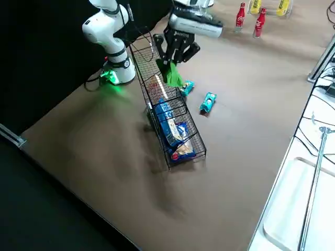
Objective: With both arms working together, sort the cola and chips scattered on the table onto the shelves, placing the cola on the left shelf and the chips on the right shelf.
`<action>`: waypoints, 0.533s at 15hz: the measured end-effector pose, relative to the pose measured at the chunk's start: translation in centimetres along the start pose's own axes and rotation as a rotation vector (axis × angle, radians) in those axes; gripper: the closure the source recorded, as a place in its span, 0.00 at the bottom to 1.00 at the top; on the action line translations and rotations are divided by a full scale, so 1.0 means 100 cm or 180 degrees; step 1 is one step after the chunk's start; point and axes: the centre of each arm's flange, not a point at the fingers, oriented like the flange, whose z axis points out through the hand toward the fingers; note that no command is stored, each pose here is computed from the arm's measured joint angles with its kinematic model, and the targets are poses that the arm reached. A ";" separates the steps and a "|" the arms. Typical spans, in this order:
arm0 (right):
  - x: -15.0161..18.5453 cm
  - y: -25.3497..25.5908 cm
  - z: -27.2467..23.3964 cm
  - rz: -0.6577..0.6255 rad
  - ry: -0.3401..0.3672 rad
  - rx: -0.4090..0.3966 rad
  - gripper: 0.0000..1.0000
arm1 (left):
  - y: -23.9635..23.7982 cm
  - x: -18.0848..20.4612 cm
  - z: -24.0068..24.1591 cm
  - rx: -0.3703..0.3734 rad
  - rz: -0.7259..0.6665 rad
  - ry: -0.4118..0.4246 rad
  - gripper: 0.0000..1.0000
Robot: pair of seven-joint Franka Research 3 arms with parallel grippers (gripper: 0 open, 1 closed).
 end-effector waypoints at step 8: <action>0.004 -0.010 0.029 -0.0039 -0.0132 -0.0088 0.71 | -0.016 -0.010 0.069 0.0075 -0.0040 0.0047 0.68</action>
